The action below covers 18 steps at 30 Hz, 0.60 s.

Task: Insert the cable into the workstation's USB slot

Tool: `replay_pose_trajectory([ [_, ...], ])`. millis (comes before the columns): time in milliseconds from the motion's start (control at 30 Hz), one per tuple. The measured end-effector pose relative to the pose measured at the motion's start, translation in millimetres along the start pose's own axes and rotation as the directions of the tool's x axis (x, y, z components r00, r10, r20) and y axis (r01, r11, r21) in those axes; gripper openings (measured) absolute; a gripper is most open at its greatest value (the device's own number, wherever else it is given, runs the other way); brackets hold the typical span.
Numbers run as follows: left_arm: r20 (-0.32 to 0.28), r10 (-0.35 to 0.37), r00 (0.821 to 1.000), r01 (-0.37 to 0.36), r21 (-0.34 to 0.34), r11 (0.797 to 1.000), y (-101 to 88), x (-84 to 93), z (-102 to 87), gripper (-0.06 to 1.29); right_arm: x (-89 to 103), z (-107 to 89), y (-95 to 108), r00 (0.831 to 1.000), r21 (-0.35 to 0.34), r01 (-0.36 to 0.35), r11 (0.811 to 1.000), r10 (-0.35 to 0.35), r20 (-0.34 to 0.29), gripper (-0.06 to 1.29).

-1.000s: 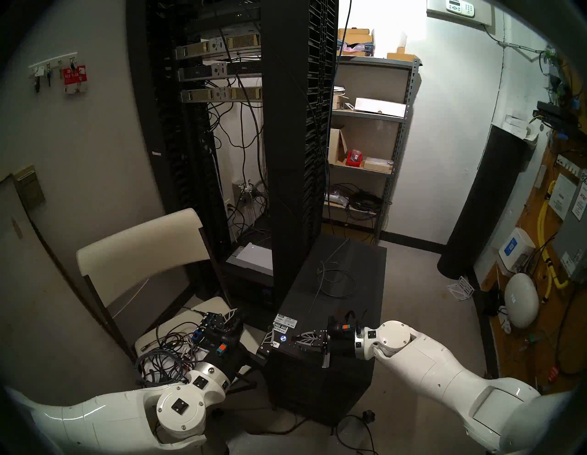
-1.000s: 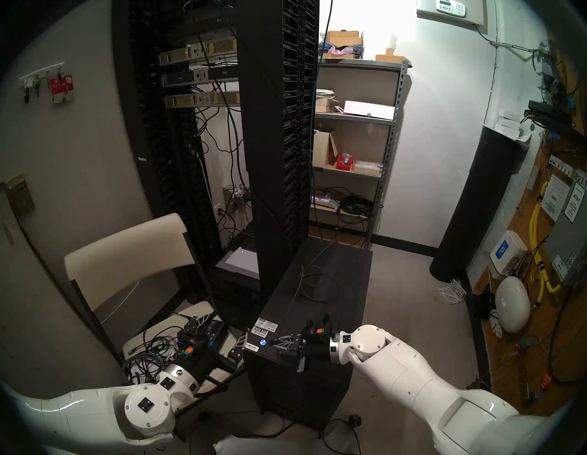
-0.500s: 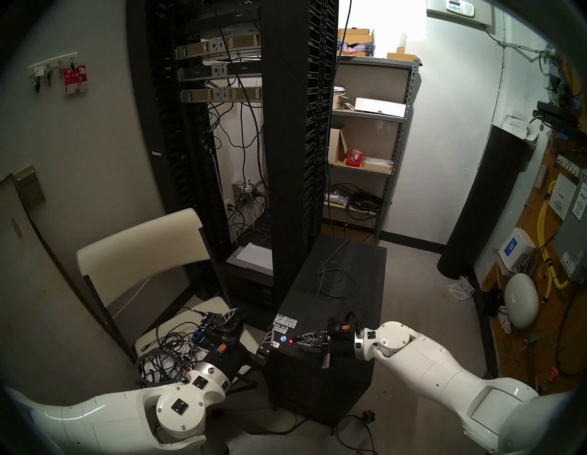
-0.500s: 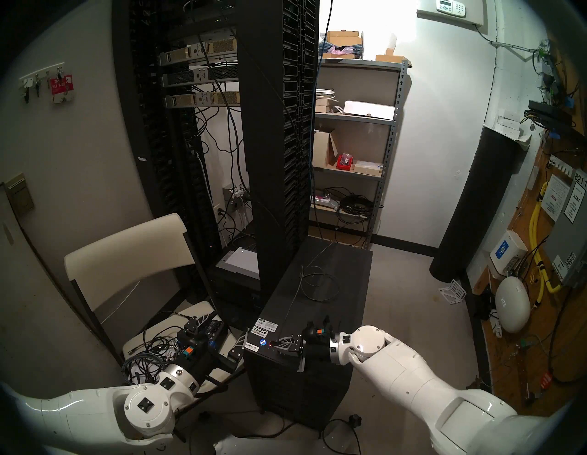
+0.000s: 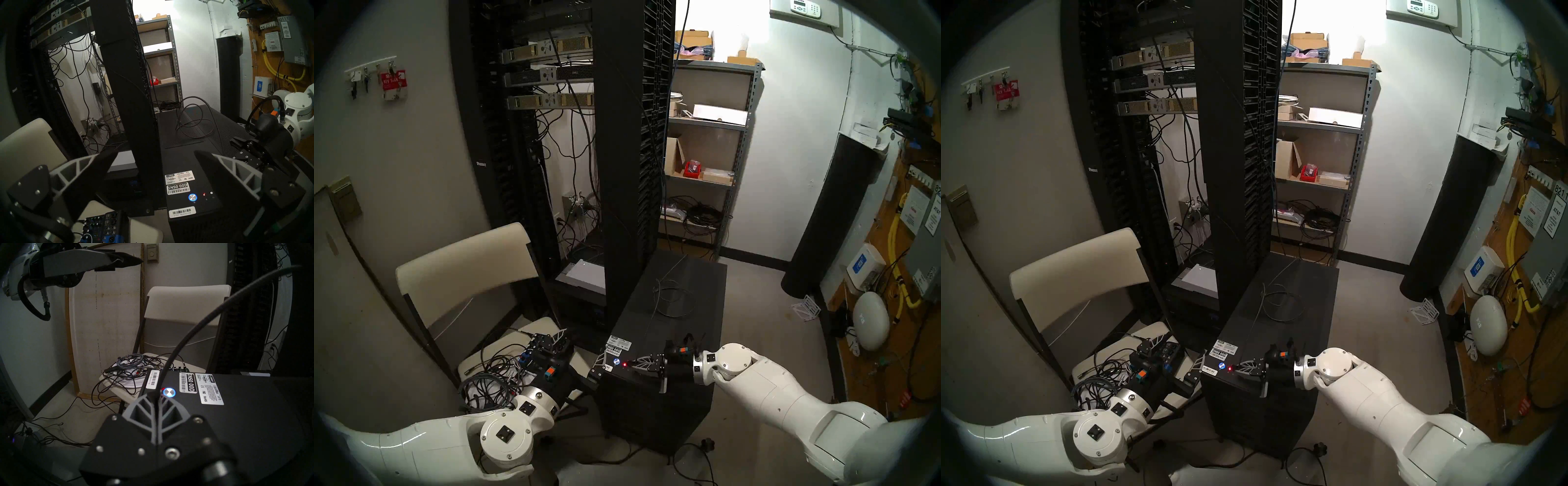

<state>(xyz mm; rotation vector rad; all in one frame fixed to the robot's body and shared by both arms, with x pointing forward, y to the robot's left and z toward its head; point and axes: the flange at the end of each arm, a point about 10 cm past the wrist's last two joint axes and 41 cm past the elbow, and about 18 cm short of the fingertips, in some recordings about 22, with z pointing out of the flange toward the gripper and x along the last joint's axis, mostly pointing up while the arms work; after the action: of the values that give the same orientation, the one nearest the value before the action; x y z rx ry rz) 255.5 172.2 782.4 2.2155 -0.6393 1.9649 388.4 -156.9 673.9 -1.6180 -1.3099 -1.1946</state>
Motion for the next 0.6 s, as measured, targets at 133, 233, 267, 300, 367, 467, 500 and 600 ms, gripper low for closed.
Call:
replay_pose_trajectory([
  [133,-0.001,0.0,1.0,0.0,0.001,1.0,-0.4,0.1,-0.1,1.27,-1.2,0.6,0.4,1.0,0.001,-0.003,1.0,0.003,-0.002,-0.03],
  [233,-0.001,-0.001,1.0,0.001,0.002,1.0,-0.6,0.3,-0.2,1.27,-0.8,1.3,0.8,1.0,-0.001,-0.003,1.0,0.003,-0.005,-0.03],
  [267,-0.002,-0.001,1.0,0.001,0.002,1.0,-0.7,0.4,-0.3,1.27,-0.4,1.6,1.0,1.0,-0.002,-0.002,1.0,0.002,-0.006,-0.03],
  [300,-0.002,-0.001,1.0,0.001,0.002,1.0,-0.8,0.4,-0.3,1.27,0.0,1.9,1.3,1.0,-0.003,-0.001,1.0,0.001,-0.007,-0.03],
  [367,-0.002,-0.001,1.0,0.001,0.003,1.0,-0.9,0.4,-0.4,1.27,0.7,2.3,2.1,1.0,-0.007,0.001,1.0,-0.001,-0.01,-0.03],
  [467,-0.002,-0.002,1.0,0.002,0.003,1.0,-1.3,0.4,-0.5,1.27,1.7,2.6,3.4,1.0,-0.014,0.004,1.0,-0.004,-0.013,-0.03],
  [500,-0.002,-0.002,1.0,0.002,0.004,1.0,-1.3,0.4,-0.5,1.27,1.9,2.6,3.8,1.0,-0.016,0.005,1.0,-0.005,-0.013,-0.03],
  [600,-0.002,-0.004,1.0,0.004,0.004,1.0,-1.5,0.4,-0.6,1.27,2.4,2.5,4.8,1.0,-0.02,0.007,1.0,-0.007,-0.012,-0.03],
])
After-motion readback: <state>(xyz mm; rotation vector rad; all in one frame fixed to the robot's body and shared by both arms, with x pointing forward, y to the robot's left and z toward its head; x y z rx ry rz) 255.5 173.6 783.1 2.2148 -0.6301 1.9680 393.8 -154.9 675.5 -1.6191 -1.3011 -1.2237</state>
